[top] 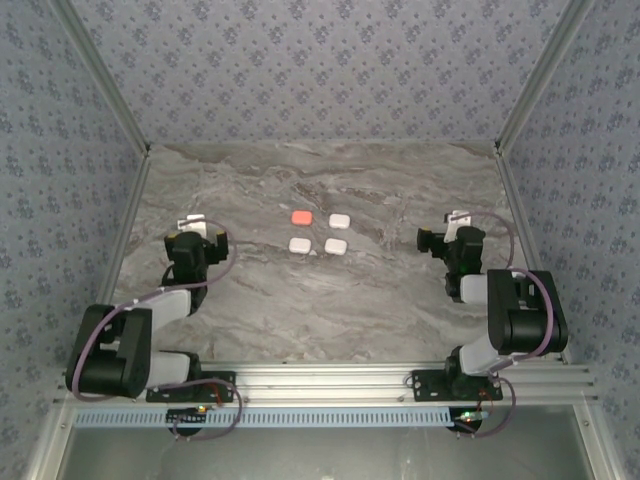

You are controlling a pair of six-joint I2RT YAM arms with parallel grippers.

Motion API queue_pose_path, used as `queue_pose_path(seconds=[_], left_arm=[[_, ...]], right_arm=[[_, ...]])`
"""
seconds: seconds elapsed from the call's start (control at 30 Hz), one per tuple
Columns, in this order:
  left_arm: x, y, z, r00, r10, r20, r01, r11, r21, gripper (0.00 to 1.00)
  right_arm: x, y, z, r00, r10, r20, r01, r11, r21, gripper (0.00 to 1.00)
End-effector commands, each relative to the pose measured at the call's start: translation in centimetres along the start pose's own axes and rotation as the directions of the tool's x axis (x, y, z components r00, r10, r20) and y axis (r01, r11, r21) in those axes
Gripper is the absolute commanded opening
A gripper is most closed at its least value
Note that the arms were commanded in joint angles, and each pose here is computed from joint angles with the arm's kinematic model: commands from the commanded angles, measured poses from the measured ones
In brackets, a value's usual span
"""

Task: Insert wireless bluetooth earbuds into charging case

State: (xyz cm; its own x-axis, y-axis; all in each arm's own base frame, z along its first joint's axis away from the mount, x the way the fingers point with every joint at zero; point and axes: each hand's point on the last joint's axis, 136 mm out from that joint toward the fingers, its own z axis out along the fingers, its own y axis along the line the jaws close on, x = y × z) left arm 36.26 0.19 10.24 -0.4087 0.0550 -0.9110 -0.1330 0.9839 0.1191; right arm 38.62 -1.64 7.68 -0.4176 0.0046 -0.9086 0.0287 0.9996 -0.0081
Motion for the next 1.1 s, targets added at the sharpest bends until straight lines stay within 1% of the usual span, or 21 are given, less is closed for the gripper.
queue_pose_path(seconds=[0.0, 0.03, 0.07, 0.1, 0.17, 0.2, 0.23, 0.3, 0.33, 0.4, 1.07], left_arm=[[-2.2, -1.2, 0.8, 0.993, 0.036, 0.113, -0.044, 0.997, 0.07, 0.99], [-1.6, -1.1, 1.3, 0.994, 0.027, 0.105, -0.035, 0.996, 0.076, 0.99], [-1.4, -0.4, 1.7, 0.994, -0.003, 0.11, -0.004, 0.998, 0.059, 0.99], [-1.0, 0.2, 1.9, 0.994, -0.041, 0.102, 0.035, 0.997, 0.066, 0.99], [-0.4, 0.7, 2.2, 0.988, -0.09, 0.128, 0.079, 0.993, 0.091, 0.99], [-0.4, 0.7, 2.2, 0.987, -0.09, 0.134, 0.078, 0.992, 0.096, 0.99], [0.0, 0.3, 2.2, 0.992, -0.078, 0.1, 0.067, 0.991, 0.116, 0.99], [-0.2, -0.6, 2.8, 0.995, -0.057, 0.076, 0.045, 0.987, 0.157, 0.99], [0.1, -0.6, 3.2, 0.998, -0.05, 0.033, 0.044, 0.987, 0.155, 0.99], [-0.1, 0.6, 3.9, 0.995, -0.103, 0.014, 0.1, 0.986, 0.133, 0.99], [-0.1, 0.6, 3.9, 0.994, -0.104, 0.014, 0.101, 0.986, 0.133, 0.99]], right_arm=[[-0.7, -0.1, 0.2, 1.0, -0.004, 0.017, 0.004, 1.0, 0.009, 1.0], [-0.7, -0.1, 0.2, 1.0, -0.004, 0.016, 0.004, 1.0, 0.01, 1.0], [-0.7, -0.1, 0.2, 1.0, -0.005, 0.017, 0.004, 1.0, 0.01, 1.0], [-0.8, 0.0, 0.2, 1.0, -0.005, 0.018, 0.005, 1.0, 0.009, 1.0], [-0.7, 0.0, 0.2, 1.0, -0.007, 0.016, 0.006, 1.0, 0.01, 1.0], [-0.7, 0.0, 0.2, 1.0, -0.007, 0.016, 0.007, 1.0, 0.008, 1.0], [-0.7, 0.0, 0.2, 1.0, -0.007, 0.016, 0.007, 1.0, 0.01, 1.0], [-0.7, -0.1, 0.2, 1.0, -0.007, 0.017, 0.007, 1.0, 0.011, 1.0], [-0.6, -0.1, 0.2, 1.0, -0.007, 0.015, 0.007, 1.0, 0.011, 1.0], [-0.7, 0.0, 0.2, 1.0, -0.009, 0.017, 0.008, 1.0, 0.011, 1.0], [-0.8, 0.0, 0.2, 1.0, -0.014, 0.016, 0.014, 1.0, 0.016, 1.0]])
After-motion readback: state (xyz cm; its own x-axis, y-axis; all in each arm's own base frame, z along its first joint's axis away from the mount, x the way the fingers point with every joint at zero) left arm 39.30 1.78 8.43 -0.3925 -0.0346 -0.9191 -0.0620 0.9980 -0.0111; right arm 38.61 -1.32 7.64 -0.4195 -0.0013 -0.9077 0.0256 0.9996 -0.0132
